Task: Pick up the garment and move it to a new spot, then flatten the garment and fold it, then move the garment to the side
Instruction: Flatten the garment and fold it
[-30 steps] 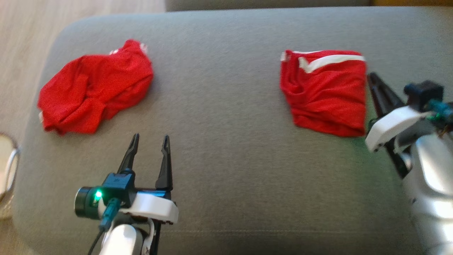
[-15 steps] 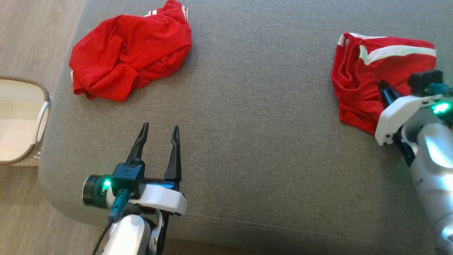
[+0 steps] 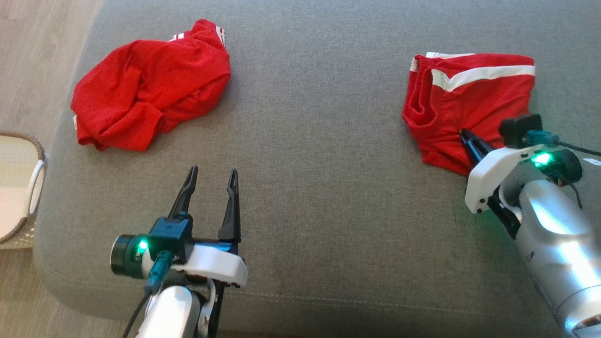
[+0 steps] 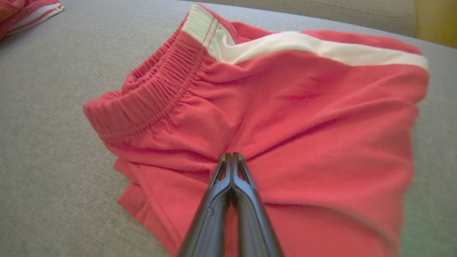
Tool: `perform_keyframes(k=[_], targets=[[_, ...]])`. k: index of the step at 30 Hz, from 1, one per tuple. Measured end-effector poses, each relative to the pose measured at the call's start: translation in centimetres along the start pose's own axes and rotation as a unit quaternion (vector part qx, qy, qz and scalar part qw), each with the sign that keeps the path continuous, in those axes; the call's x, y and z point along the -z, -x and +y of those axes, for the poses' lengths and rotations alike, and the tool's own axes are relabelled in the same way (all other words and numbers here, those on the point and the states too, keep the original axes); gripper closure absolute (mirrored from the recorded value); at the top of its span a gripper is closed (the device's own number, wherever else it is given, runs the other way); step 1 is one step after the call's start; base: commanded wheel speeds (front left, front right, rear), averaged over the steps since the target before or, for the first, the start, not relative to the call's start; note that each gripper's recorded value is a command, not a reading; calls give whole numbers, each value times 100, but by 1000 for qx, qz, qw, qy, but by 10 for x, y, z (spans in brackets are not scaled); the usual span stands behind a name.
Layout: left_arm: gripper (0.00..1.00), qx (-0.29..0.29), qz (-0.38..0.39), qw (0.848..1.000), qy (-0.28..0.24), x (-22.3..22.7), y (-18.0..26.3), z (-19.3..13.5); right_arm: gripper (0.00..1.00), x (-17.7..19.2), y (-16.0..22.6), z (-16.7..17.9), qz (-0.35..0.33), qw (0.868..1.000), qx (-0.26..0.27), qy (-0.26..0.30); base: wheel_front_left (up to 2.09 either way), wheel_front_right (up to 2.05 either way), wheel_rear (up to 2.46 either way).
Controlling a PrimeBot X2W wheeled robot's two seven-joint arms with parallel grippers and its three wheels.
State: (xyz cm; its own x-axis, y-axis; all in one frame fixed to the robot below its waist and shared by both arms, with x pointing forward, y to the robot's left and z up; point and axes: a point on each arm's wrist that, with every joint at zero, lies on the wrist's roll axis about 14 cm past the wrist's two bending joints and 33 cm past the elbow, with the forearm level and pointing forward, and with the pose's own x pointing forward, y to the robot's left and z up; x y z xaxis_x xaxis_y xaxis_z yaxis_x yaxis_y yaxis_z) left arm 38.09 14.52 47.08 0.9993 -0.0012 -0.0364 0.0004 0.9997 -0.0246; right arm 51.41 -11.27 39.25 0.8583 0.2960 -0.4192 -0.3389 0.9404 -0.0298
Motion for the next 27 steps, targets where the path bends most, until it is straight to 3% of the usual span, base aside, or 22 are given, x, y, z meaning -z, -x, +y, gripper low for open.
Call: perform_keyframes(k=[12, 21, 27], targets=[[0, -14, 17, 1000, -8, 10, -4, 11, 100, -59, -43, -3, -80, 997, -10, 0, 0, 0, 0], [0, -46, 39, 998, -14, 23, 1, 30, 100, -28, -74, 13, -35, 999, -27, 2, 0, 0, 0], [0, -46, 37, 998, -15, 21, -1, 30, 100, -37, -74, 16, -52, 998, -29, -6, 0, 0, 0]])
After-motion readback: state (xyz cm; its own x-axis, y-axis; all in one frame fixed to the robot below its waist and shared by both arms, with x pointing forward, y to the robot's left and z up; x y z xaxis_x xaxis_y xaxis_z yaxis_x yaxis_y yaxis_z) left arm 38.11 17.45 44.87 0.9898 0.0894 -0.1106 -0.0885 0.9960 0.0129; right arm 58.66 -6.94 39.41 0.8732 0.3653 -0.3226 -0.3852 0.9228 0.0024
